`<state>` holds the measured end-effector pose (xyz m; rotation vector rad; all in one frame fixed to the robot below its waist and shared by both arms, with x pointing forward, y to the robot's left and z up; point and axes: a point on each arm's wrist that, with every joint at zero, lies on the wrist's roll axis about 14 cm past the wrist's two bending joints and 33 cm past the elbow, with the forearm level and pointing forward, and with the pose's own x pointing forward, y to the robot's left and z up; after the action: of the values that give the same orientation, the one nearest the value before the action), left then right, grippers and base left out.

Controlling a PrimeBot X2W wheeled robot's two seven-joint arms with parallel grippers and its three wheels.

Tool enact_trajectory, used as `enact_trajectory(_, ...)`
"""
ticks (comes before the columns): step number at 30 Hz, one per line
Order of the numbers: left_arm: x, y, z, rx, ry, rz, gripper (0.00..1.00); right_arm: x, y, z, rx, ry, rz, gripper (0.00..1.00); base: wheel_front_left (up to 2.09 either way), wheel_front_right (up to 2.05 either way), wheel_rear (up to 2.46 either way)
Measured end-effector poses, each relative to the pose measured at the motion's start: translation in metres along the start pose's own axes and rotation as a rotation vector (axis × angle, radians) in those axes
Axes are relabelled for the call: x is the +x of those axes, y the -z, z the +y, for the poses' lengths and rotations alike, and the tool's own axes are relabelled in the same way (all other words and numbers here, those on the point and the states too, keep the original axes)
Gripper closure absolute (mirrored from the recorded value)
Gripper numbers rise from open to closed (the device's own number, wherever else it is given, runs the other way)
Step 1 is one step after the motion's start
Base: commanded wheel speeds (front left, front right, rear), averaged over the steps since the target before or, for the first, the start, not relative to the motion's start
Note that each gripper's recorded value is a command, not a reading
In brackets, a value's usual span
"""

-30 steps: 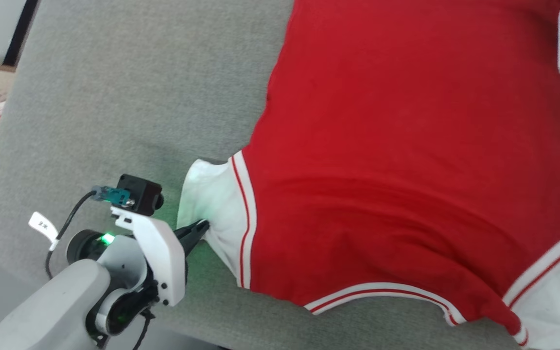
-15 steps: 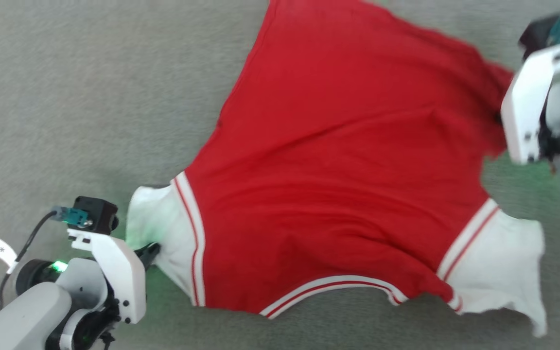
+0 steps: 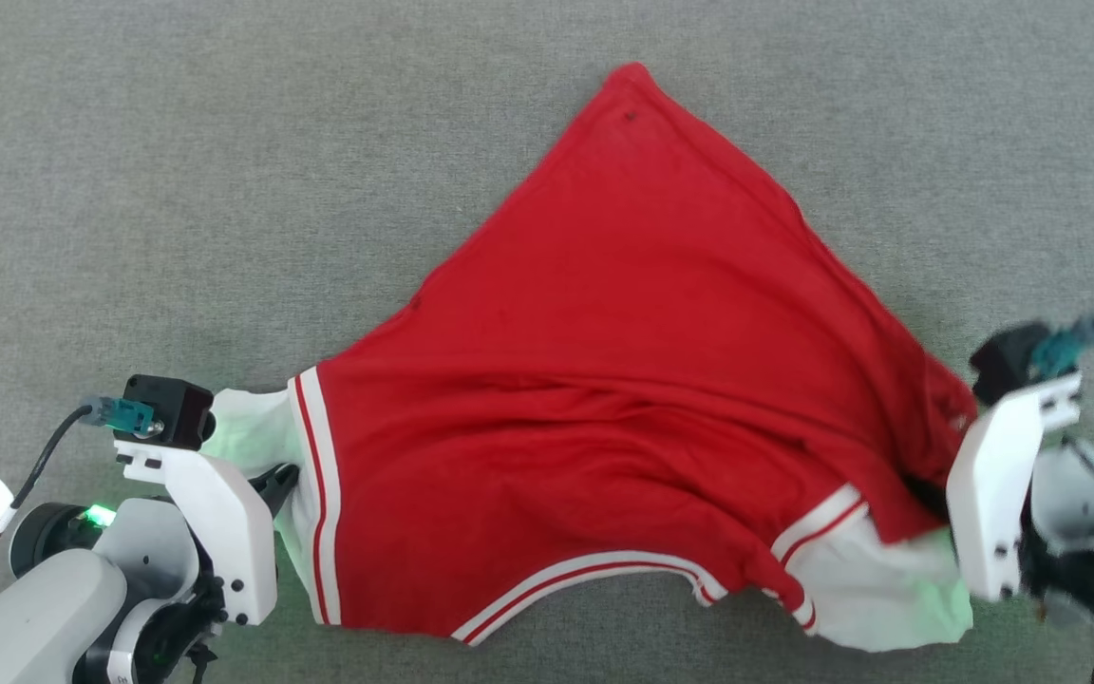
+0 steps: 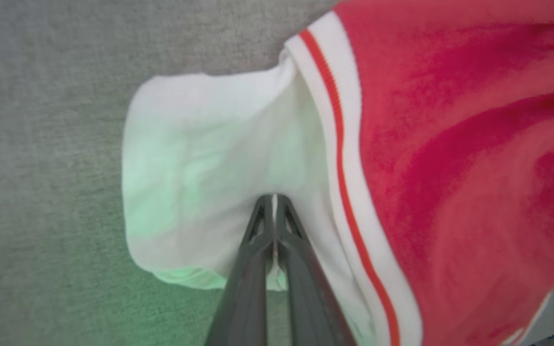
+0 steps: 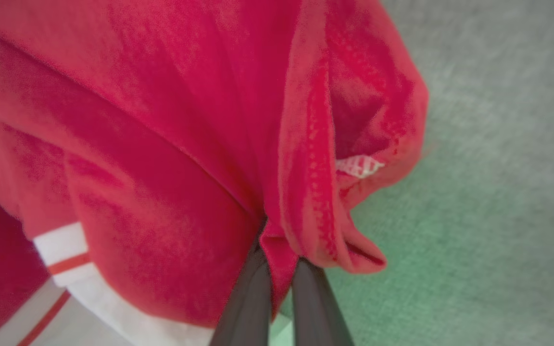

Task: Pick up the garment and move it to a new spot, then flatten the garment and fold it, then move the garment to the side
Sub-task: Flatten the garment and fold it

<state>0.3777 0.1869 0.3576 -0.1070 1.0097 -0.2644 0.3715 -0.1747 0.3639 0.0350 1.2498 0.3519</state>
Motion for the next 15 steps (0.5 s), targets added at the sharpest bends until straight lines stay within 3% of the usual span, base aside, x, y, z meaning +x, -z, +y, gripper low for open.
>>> enact_trajectory(3, 0.001, -0.001, -0.001, 0.000, 0.004, 0.002, 1.00, 0.001, 0.008, 0.003, 0.026, 0.003, -0.027, 1.00, 0.00, 0.00, 0.00)
enact_trajectory(4, 0.001, -0.001, -0.001, 0.000, 0.005, 0.002, 1.00, 0.001, 0.007, 0.004, 0.026, 0.006, -0.047, 0.75, 0.00, 0.00, 0.00)
enact_trajectory(5, 0.002, -0.001, -0.001, 0.001, 0.005, 0.000, 1.00, 0.001, 0.007, 0.006, 0.022, 0.006, -0.062, 0.33, 0.00, 0.00, 0.00)
enact_trajectory(6, 0.002, -0.002, -0.001, 0.000, 0.006, -0.002, 1.00, 0.000, 0.006, 0.007, 0.014, 0.005, -0.078, 0.00, 0.00, 0.00, 0.00)
enact_trajectory(15, -0.002, -0.003, -0.002, -0.017, 0.007, -0.026, 1.00, -0.041, -0.027, 0.010, 0.021, 0.022, -0.352, 0.00, 0.00, 0.00, 0.00)
